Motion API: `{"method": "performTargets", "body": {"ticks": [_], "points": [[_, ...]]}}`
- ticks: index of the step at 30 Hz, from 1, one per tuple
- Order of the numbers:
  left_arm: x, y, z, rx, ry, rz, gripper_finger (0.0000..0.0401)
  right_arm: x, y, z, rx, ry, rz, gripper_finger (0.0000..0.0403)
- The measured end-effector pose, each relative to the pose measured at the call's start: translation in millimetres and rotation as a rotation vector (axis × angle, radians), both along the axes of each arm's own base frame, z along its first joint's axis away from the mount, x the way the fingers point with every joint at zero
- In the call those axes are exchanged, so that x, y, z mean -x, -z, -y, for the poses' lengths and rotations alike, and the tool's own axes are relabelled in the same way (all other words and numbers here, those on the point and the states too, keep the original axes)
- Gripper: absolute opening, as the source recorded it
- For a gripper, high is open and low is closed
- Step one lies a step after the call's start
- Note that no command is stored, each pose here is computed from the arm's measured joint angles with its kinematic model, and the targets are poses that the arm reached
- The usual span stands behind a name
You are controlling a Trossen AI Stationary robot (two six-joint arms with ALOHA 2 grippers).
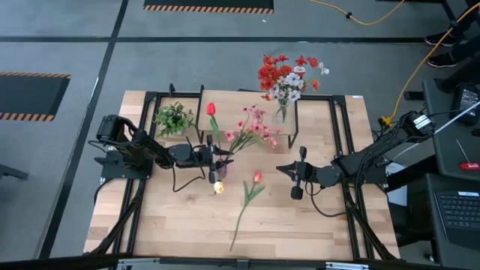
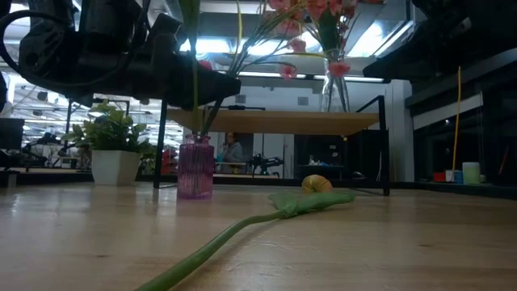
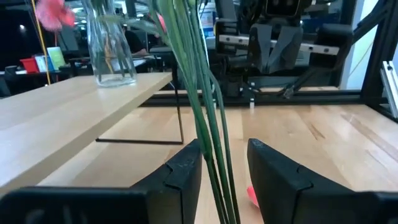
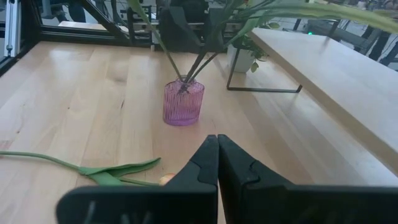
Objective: Pick and place flowers into a vace then onto a shelf
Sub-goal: Put the pink flowers into the purple vase
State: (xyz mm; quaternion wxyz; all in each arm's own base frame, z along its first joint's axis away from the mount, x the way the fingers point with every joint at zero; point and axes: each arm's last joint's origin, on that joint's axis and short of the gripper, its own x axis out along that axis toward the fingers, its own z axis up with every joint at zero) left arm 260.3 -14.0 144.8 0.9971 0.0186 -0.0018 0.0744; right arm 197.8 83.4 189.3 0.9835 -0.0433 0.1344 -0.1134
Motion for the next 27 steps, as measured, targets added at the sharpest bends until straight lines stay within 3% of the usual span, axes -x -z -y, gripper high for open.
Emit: {"method": "performTargets", "body": {"ticks": [6,15,27], "points": [[0.3,-5.4,0.0,0.019,0.0,0.051,0.0109,0.0,0.0,0.0,0.0,0.0,0.0,0.0],[0.4,-6.1,-0.1,0.046,-0.002,0.063,0.001,0.0,0.0,0.0,0.0,0.0,0.0,0.0],[1.0,-7.2,4.9,0.041,-0.018,0.073,0.0005,0.0,0.0,0.0,0.0,0.0,0.0,0.0001]]}}
